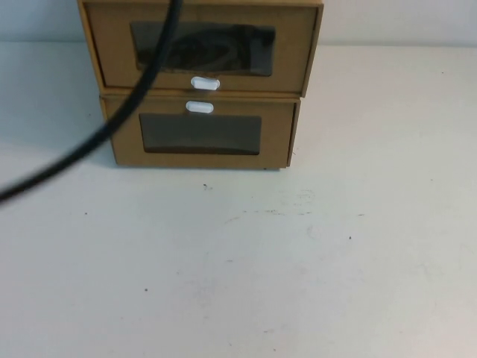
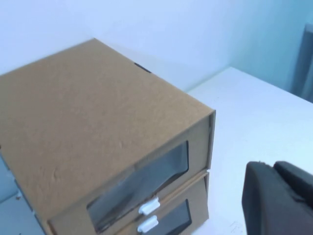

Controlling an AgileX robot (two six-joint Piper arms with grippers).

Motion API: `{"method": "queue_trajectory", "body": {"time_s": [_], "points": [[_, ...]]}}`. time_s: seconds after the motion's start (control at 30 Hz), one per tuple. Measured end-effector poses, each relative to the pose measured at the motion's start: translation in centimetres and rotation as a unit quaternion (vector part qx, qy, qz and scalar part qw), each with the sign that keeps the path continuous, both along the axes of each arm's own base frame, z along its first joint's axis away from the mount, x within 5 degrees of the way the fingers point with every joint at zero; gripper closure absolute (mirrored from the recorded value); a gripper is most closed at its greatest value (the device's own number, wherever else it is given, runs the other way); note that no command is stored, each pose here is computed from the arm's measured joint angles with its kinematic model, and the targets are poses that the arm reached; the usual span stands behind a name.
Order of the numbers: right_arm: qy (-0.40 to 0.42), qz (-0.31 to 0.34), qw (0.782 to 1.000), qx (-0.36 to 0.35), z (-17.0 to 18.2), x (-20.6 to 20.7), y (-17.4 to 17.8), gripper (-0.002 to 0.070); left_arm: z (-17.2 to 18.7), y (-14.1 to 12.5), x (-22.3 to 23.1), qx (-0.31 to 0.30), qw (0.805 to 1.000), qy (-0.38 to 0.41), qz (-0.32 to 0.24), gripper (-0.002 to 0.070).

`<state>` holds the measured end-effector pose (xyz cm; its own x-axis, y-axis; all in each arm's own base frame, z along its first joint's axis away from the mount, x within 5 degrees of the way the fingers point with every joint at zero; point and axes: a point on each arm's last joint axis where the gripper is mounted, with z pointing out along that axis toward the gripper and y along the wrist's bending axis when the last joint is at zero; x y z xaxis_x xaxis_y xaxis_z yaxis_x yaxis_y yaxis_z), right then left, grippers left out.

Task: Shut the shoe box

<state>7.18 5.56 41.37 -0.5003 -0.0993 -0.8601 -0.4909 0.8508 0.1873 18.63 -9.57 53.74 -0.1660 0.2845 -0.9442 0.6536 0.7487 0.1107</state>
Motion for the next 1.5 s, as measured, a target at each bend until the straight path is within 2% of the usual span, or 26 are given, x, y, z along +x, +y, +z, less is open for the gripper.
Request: {"method": "queue_trajectory", "body": {"time_s": [0.13,0.33,0.57,0.77,1.03,1.5], "points": [[0.005,-0.002,1.000,-0.001,-0.9,-0.8,-1.1,0.0689,-3.5,1.6,-3.8,-0.028,0.999,-0.032,0.023,0.0680],[0.019,0.005,1.000,-0.005,-1.5,-1.2,-1.2,0.0689,-11.6,4.0,-8.9,-0.061,0.993,-0.077,0.061,0.0680],[0.022,0.012,1.000,-0.005,-1.5,-1.3,-1.1,0.0689,-20.3,6.1,-12.6,-0.085,0.984,-0.117,0.100,0.0680],[0.021,0.012,1.000,-0.005,-1.5,-1.3,-1.1,0.0689,-25.6,6.7,-13.4,-0.096,0.980,-0.128,0.121,0.0680],[0.017,0.016,1.000,-0.008,-1.5,-1.3,-1.1,0.0687,-32.6,7.5,-12.1,-0.092,0.971,-0.121,0.183,0.0680],[0.032,0.029,0.999,0.008,-1.5,-1.5,-0.8,0.0687,-34.1,7.4,-12.1,-0.079,0.976,-0.097,0.180,0.0680]]}}
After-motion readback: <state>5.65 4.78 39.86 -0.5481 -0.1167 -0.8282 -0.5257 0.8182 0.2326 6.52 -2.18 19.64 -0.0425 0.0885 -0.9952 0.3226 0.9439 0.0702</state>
